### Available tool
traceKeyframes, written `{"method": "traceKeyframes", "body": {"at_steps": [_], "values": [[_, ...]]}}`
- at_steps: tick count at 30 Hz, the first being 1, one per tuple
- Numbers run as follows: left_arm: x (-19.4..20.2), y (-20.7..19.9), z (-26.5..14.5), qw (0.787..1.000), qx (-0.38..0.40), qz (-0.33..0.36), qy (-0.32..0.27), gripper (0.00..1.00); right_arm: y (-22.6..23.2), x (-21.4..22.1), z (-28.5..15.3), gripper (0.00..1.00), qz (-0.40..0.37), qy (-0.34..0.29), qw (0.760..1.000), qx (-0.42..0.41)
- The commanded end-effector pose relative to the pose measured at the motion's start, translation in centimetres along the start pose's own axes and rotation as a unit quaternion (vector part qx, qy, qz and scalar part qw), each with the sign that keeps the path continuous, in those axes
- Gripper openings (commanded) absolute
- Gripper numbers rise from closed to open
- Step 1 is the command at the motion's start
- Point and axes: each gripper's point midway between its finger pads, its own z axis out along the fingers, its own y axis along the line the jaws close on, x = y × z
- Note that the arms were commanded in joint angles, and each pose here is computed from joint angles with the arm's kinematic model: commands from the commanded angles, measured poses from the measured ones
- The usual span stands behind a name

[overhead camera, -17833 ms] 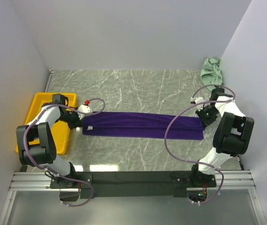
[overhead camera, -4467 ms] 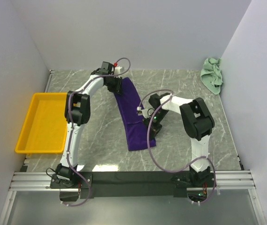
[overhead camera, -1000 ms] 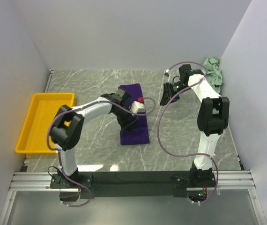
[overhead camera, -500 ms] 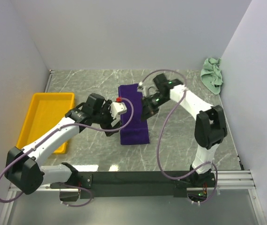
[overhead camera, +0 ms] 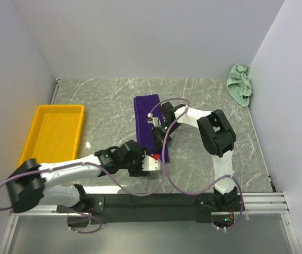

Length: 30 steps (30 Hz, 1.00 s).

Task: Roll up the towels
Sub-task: Roll the towel

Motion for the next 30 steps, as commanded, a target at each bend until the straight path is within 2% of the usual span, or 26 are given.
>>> {"method": "traceKeyframes", "body": {"at_steps": [1,2,6,10,12,13,14,16,17,19,20,22,24,26,28,30], "values": [[-1.6,3.2,2.4,0.997,-0.065,0.031,-0.012,0.71,-0.5,-1.9,0.3,0.15,-0.005,-0.025,1.0,0.006],[-1.6,3.3,2.8,0.998,-0.063,0.03,-0.011,0.68,-0.9,-1.8,0.6,0.15,0.001,-0.021,1.0,0.005],[-1.9,3.4,4.3,0.996,-0.066,0.054,-0.023,0.69,-1.2,-1.4,0.9,0.15,0.007,-0.016,1.0,0.004],[0.4,2.8,6.1,0.996,-0.061,0.064,0.006,0.67,-0.9,-0.9,0.9,0.15,0.009,-0.011,1.0,-0.007],[1.2,3.0,6.5,0.995,-0.074,0.067,0.015,0.65,-0.3,-0.8,0.7,0.2,0.008,-0.015,1.0,-0.016],[1.8,2.8,6.9,0.995,-0.071,0.068,0.025,0.63,-0.1,-0.7,0.7,0.23,0.005,-0.016,1.0,-0.02],[2.3,2.5,7.0,0.995,-0.063,0.066,0.034,0.54,0.3,-0.8,0.3,0.28,0.001,-0.02,1.0,-0.021],[2.6,2.1,7.5,0.996,-0.048,0.057,0.047,0.42,0.6,-0.8,-0.3,0.33,-0.002,-0.022,0.999,-0.024],[2.7,1.7,7.5,0.997,-0.034,0.054,0.052,0.34,1.0,-1.1,-1.1,0.41,-0.008,-0.031,0.999,-0.025],[3.5,0.3,7.4,0.996,0.012,0.052,0.076,0.28,1.2,-1.6,-3.0,0.5,-0.012,-0.046,0.999,-0.027],[3.4,-0.6,7.3,0.995,0.042,0.054,0.074,0.22,1.4,-1.8,-3.8,0.58,-0.015,-0.051,0.998,-0.028],[3.7,-1.0,6.8,0.993,0.069,0.032,0.088,0.22,1.3,-2.7,-7.0,0.62,-0.028,-0.083,0.996,-0.012],[3.7,-1.4,6.0,0.99,0.111,-0.016,0.088,0.16,0.8,-3.3,-9.6,0.69,-0.035,-0.117,0.992,0.008],[2.8,-0.6,5.4,0.986,0.137,-0.068,0.073,0.13,-0.2,-3.6,-13.7,0.71,-0.044,-0.166,0.984,0.048],[3.6,-1.5,4.7,0.972,0.189,-0.109,0.091,0.14,0.1,-3.6,-16.9,0.73,-0.071,-0.21,0.972,0.081],[2.9,-0.4,5.0,0.961,0.215,-0.151,0.082,0.14,-0.8,-3.1,-19.3,0.73,-0.089,-0.239,0.959,0.122]]}}
